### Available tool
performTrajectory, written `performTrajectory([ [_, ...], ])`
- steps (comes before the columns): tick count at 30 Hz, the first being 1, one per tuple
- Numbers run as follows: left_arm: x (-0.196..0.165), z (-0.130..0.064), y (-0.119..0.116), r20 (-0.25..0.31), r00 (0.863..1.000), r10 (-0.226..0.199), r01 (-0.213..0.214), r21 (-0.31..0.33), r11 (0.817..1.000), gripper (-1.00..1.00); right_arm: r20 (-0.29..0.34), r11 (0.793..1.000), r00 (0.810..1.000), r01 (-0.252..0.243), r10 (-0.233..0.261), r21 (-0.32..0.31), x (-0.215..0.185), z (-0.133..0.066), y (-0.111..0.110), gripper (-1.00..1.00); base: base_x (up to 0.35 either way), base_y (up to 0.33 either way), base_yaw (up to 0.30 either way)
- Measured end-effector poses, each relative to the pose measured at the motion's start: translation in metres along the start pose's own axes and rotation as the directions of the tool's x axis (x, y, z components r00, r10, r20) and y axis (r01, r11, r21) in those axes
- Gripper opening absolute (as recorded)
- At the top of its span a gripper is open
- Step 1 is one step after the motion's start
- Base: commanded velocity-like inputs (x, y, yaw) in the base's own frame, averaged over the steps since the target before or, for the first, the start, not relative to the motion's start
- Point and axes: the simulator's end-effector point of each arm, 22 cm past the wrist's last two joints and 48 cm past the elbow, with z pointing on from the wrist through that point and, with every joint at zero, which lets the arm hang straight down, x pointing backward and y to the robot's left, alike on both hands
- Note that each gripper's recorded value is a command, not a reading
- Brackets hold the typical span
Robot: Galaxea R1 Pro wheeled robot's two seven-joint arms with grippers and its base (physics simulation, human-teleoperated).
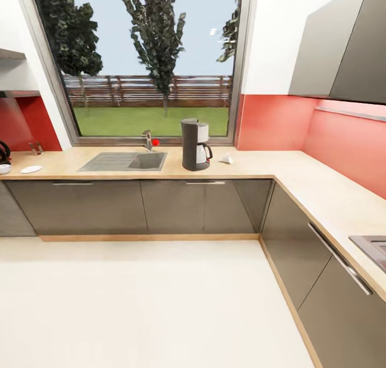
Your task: Set up a coffee station on the kitchen countertop: keep the coffee maker on the countertop, move the bottle of coffee from the kitchen shelf to the counter next to the coffee maker, place a paper coffee filter on top of the coffee maker, put the saucer next to the coffee maker with the coffee cup on the saucer, and place the electric kettle next to the coffee maker.
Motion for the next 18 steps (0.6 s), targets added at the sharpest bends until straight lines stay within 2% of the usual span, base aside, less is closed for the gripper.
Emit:
performTrajectory([
  [18,-0.012,-0.002,0.0,0.028,1.0,-0.002,0.002,0.001,1.0,1.0,0.026,1.0,1.0,-0.003,0.003,-0.001,-0.011,-0.002,0.0,1.0,0.339,0.0,0.0],
])
